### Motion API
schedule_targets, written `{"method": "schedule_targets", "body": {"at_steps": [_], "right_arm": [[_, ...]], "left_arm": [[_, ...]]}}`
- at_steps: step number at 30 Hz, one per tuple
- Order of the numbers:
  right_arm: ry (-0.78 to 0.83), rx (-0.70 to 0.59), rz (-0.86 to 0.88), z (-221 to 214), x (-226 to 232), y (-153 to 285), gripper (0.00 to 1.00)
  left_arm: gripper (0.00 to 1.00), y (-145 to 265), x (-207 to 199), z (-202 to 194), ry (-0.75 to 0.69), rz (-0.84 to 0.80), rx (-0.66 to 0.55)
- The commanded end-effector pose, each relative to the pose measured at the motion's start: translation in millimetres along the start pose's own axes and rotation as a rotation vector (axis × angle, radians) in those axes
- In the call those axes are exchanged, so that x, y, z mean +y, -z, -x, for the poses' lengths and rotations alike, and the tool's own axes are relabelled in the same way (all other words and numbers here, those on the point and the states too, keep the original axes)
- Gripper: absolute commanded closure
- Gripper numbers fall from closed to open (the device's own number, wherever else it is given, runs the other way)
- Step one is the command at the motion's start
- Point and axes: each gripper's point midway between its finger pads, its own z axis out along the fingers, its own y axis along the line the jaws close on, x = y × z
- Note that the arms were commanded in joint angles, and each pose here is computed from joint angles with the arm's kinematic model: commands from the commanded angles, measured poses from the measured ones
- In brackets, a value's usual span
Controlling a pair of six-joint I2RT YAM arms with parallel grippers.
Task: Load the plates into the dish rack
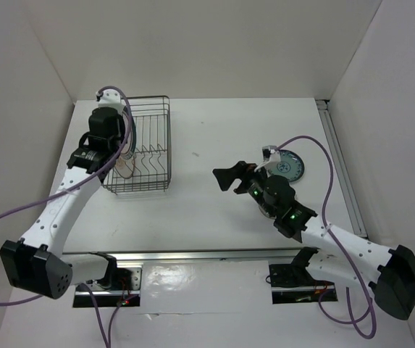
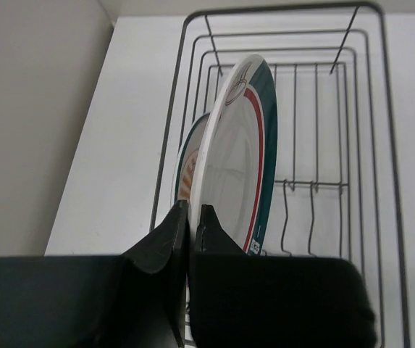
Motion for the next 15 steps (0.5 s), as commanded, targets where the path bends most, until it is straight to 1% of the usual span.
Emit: {"method": "schedule_targets", "body": {"at_steps": [1,6,8,10,11,12,15], "right_arm": [[0.026,0.0,0.016,6,6,-3,0.0],[0.028,0.005,0.013,0,0,4,0.0],[0.021,0.014,0.006,-6,-6,7,0.0],[0.019,0.007,0.011,-4,-5,12,0.0],[0.019,0.001,0.002,-3,-7,11,0.0],[0.018,-0.002,0.004,-3,-8,13,0.0],[0.018,-0.007,-0.003,0,-10,14,0.0]], "left_arm": [[1.0,4,22,23,-0.001,0.108,-0.086],[1.0,-9,16,6,-0.013,0.112,-0.021],[1.0,-15,12,6,-0.009,0.112,-0.007],[1.0,-21,8,-2,-0.024,0.102,0.02],[1.0,-20,3,2,-0.008,0.076,0.011],[1.0,-23,1,-3,-0.019,0.067,0.031],[1.0,-24,-2,-5,-0.015,0.057,0.041]]}}
